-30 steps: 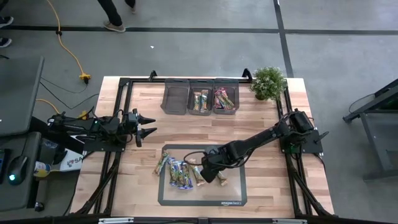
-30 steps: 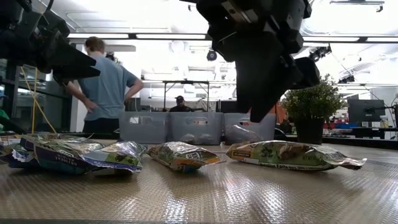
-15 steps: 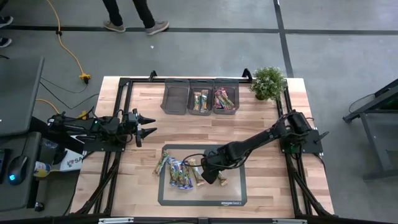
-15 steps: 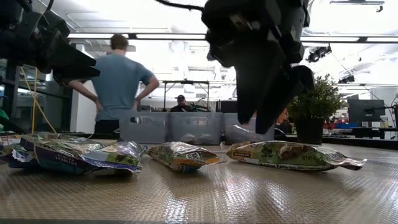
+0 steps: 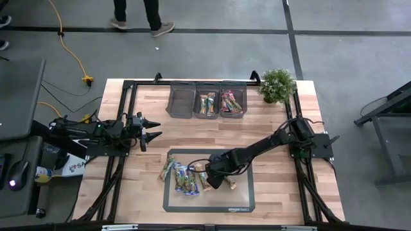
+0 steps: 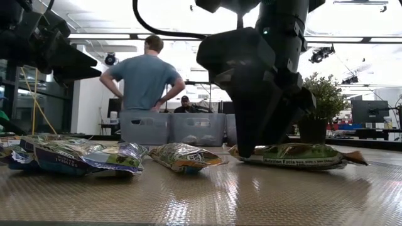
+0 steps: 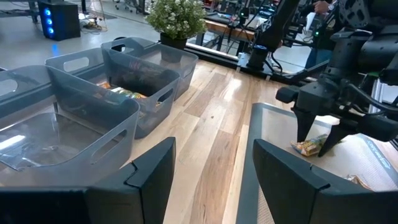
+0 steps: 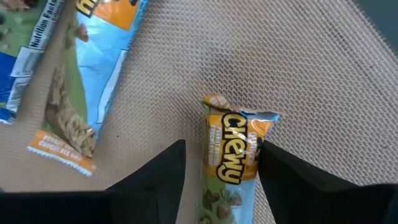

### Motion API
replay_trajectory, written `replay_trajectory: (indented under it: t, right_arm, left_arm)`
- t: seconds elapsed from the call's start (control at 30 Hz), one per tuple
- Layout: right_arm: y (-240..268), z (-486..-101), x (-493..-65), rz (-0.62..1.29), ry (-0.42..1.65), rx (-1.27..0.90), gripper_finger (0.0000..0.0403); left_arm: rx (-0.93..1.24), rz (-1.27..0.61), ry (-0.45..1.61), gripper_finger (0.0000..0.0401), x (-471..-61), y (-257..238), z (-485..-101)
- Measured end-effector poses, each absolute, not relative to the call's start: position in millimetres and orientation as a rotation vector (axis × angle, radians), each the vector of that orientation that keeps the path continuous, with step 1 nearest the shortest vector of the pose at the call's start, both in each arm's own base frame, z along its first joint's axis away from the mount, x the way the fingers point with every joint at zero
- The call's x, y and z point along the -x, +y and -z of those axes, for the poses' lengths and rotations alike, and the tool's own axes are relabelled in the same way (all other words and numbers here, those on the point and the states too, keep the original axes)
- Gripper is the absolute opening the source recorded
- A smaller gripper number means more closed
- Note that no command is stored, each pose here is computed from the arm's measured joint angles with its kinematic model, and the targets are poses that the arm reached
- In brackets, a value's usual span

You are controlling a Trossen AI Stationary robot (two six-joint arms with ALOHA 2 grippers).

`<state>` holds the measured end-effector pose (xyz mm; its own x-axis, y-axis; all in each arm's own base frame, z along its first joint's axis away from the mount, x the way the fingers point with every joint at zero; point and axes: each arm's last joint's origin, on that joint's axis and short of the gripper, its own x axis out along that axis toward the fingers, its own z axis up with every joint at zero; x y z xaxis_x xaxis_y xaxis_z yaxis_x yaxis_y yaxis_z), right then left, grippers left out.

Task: Pick and place Granola Bars by type
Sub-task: Put the orange granola bar into the middle black bin

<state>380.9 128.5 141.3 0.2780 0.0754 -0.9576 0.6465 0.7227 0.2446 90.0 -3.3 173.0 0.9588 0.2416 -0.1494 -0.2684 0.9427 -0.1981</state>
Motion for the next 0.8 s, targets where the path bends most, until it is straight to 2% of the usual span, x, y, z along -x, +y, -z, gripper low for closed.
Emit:
replay_trajectory:
  t: [0.4, 0.8]
  right_arm:
    - [131.6, -135.1, -381.3, 0.476, 1.238, -0.712, 0.0179]
    - [131.2, -133.6, -379.6, 0.475, 1.269, -0.716, 0.0101]
  left_arm:
    - [0.219, -0.260, 0.123, 0.0211, -89.9, -3.3, -173.1]
    - [0.219, -0.258, 0.124, 0.0211, -90.0, -3.4, -173.1]
